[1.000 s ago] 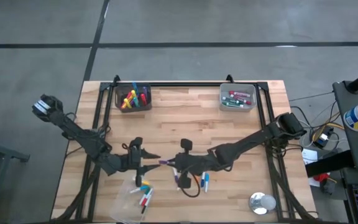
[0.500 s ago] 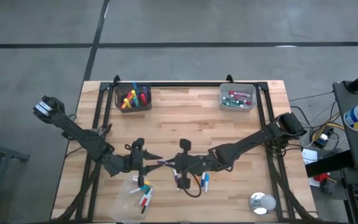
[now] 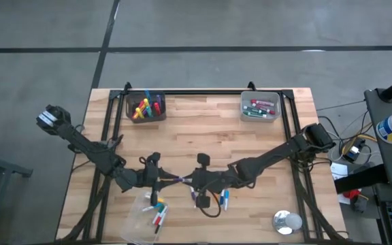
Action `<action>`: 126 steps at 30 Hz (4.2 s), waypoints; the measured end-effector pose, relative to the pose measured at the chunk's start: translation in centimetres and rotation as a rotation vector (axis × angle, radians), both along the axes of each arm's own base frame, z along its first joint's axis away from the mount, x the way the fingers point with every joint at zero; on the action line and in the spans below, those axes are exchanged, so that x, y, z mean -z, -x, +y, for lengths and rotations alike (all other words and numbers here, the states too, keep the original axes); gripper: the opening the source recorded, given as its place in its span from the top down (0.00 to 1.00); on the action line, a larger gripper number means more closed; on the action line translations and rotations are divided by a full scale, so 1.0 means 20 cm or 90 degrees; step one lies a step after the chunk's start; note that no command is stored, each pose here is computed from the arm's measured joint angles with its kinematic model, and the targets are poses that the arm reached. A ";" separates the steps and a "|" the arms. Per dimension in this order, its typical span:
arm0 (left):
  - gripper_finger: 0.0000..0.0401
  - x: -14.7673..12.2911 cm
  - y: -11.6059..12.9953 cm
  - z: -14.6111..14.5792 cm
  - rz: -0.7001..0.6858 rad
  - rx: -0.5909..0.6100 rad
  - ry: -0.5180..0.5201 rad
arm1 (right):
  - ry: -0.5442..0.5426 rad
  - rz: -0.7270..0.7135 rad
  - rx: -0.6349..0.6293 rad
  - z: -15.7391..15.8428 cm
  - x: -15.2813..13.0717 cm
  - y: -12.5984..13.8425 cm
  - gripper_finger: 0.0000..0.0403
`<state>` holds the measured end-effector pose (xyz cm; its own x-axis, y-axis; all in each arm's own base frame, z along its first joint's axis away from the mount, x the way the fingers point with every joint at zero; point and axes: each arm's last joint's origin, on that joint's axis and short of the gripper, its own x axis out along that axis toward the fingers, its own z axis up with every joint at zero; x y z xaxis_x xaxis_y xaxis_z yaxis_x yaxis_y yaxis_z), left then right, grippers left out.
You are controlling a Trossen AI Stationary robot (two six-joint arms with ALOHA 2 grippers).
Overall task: Pick & Place Markers
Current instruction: Put the violet and white highlighter pen into the transparent bin, then put the orange and white highlighter pen into the transparent bin
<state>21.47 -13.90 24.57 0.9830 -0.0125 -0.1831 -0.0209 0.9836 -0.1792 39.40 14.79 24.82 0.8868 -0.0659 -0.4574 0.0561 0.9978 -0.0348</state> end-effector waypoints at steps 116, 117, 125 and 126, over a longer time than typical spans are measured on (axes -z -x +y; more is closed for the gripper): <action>0.70 -0.19 0.10 0.04 -0.102 0.068 0.050 | -0.066 0.391 -0.123 -0.24 0.62 0.20 0.93; 0.70 -0.19 0.10 0.04 -0.100 0.067 0.048 | -0.069 0.387 -0.114 -0.25 0.61 0.18 0.93; 0.70 -0.17 0.10 0.04 -0.077 0.064 0.022 | -0.115 0.261 -0.153 -0.22 0.29 0.01 0.93; 0.70 -0.16 0.11 0.04 -0.072 0.064 0.019 | -0.121 0.245 -0.164 -0.20 0.25 -0.01 0.93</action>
